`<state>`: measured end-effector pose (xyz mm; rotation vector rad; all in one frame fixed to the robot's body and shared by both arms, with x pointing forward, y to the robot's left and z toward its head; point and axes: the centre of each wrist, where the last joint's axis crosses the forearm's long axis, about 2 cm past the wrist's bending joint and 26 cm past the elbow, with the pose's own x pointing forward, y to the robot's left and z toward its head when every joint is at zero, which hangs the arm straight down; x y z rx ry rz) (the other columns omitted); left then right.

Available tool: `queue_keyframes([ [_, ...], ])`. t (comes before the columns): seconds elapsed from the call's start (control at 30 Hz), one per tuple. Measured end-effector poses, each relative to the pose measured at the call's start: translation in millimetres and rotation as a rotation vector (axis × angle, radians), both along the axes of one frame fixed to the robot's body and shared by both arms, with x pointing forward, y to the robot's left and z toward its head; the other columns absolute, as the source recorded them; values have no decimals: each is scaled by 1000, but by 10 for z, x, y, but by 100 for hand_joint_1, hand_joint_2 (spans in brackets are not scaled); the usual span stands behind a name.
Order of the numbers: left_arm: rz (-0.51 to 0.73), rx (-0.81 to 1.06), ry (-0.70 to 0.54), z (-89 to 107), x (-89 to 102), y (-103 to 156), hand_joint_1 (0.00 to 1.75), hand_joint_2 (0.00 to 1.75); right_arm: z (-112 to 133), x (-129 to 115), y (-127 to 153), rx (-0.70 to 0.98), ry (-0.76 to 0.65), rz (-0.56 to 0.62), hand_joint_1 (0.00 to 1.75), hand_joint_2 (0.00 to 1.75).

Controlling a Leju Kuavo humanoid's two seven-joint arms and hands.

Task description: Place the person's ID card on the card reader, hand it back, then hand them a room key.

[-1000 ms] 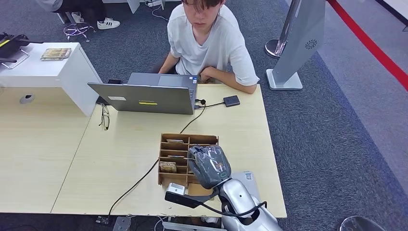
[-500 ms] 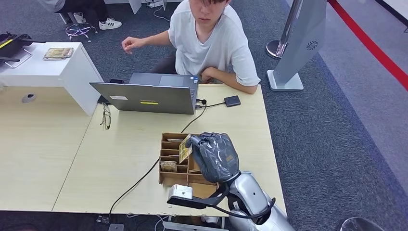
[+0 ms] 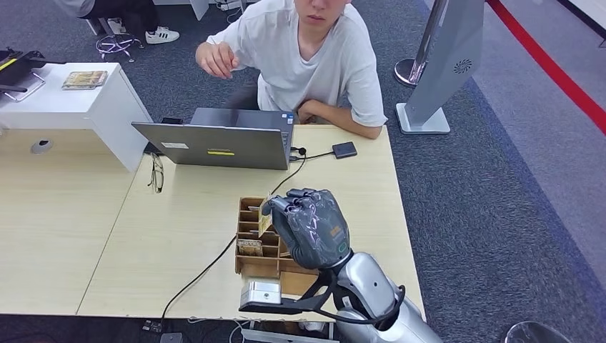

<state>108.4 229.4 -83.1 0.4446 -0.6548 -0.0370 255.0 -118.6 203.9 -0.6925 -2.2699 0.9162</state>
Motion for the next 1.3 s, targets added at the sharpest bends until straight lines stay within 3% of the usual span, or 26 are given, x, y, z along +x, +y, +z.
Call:
queue_keyframes([
  [0.67, 1, -12, 23, -13, -31, -4, 0, 0, 155, 66, 67, 7, -44, 59, 175, 175],
  [1.3, -35, -23, 22, 38, 128, -21, 0, 0, 423, 373, 351, -90, -57, 86, 175, 175],
])
